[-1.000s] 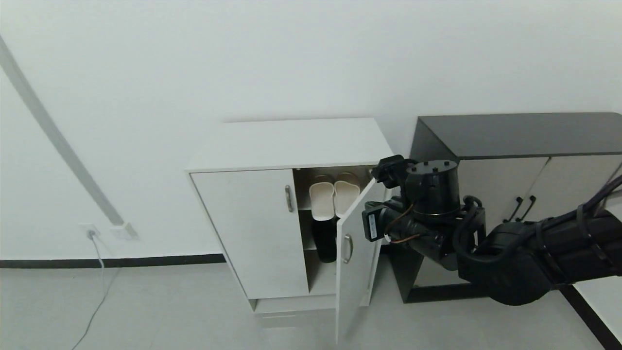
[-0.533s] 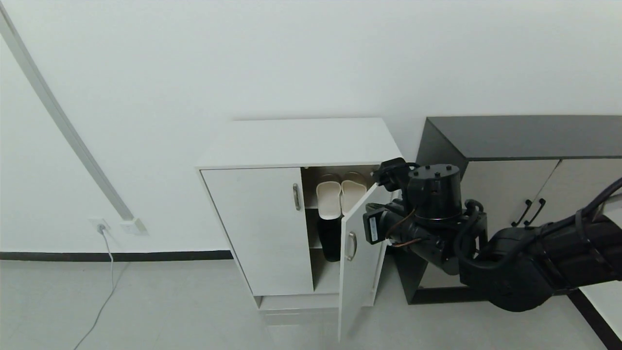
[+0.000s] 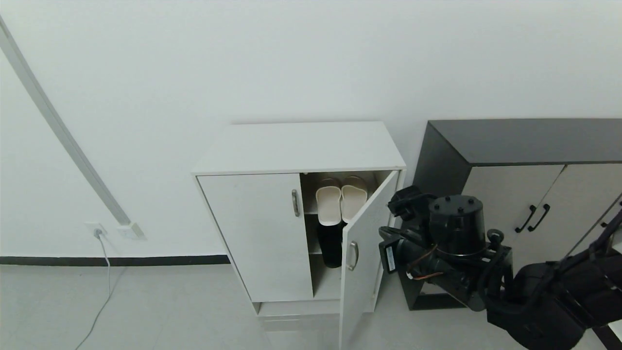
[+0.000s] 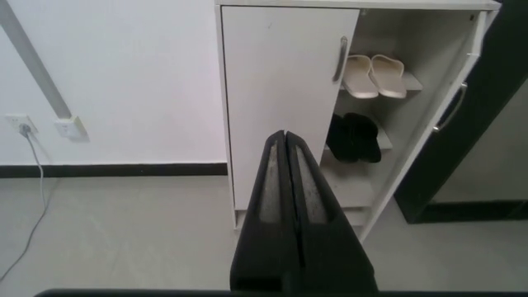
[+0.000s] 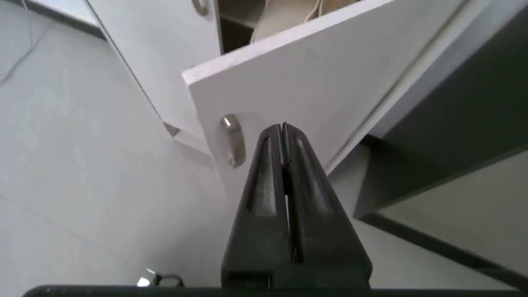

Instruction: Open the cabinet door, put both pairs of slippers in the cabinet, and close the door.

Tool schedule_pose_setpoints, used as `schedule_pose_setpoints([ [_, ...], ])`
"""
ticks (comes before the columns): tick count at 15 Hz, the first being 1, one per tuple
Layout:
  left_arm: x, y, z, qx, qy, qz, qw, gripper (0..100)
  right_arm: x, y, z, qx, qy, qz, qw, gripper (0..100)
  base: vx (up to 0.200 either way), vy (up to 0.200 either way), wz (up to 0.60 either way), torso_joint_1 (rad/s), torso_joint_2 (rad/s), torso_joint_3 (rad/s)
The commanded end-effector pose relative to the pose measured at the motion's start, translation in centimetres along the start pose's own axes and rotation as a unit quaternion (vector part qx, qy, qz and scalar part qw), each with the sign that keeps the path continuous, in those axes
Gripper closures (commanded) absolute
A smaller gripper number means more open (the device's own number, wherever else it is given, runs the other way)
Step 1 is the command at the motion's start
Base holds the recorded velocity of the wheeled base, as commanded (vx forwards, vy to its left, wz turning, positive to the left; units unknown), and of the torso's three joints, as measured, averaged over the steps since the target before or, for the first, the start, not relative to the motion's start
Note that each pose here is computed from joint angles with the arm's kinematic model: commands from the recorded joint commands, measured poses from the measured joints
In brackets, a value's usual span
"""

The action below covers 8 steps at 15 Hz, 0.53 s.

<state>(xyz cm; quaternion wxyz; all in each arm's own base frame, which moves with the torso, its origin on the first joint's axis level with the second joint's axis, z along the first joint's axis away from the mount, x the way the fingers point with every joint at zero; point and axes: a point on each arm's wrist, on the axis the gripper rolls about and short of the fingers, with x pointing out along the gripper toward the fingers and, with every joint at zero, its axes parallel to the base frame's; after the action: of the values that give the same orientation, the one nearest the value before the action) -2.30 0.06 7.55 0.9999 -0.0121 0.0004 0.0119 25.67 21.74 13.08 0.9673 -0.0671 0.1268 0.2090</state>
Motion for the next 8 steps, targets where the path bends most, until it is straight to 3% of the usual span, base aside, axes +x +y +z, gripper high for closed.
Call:
schedule_pose_setpoints([
  [1,0.0,0.0,0.0,-0.001,0.0,0.0,1.0,100,-0.9,-0.3,-1.5,-0.004,0.011,0.0,1.0,100,0.2,0.0,0.0,0.022,0.0,-0.002],
  [2,0.0,0.0,0.0,-0.001,0.001,0.0,1.0,100,-1.2,-0.4,-2.3,-0.006,0.018,0.001,1.0,100,0.2,0.0,0.0,0.012,0.01,-0.002],
  [8,0.0,0.0,0.0,-0.001,-0.001,0.0,1.0,100,-0.6,-0.1,-3.9,-0.005,0.027,0.003,1.0,100,0.0,0.0,0.0,0.0,0.0,0.0],
])
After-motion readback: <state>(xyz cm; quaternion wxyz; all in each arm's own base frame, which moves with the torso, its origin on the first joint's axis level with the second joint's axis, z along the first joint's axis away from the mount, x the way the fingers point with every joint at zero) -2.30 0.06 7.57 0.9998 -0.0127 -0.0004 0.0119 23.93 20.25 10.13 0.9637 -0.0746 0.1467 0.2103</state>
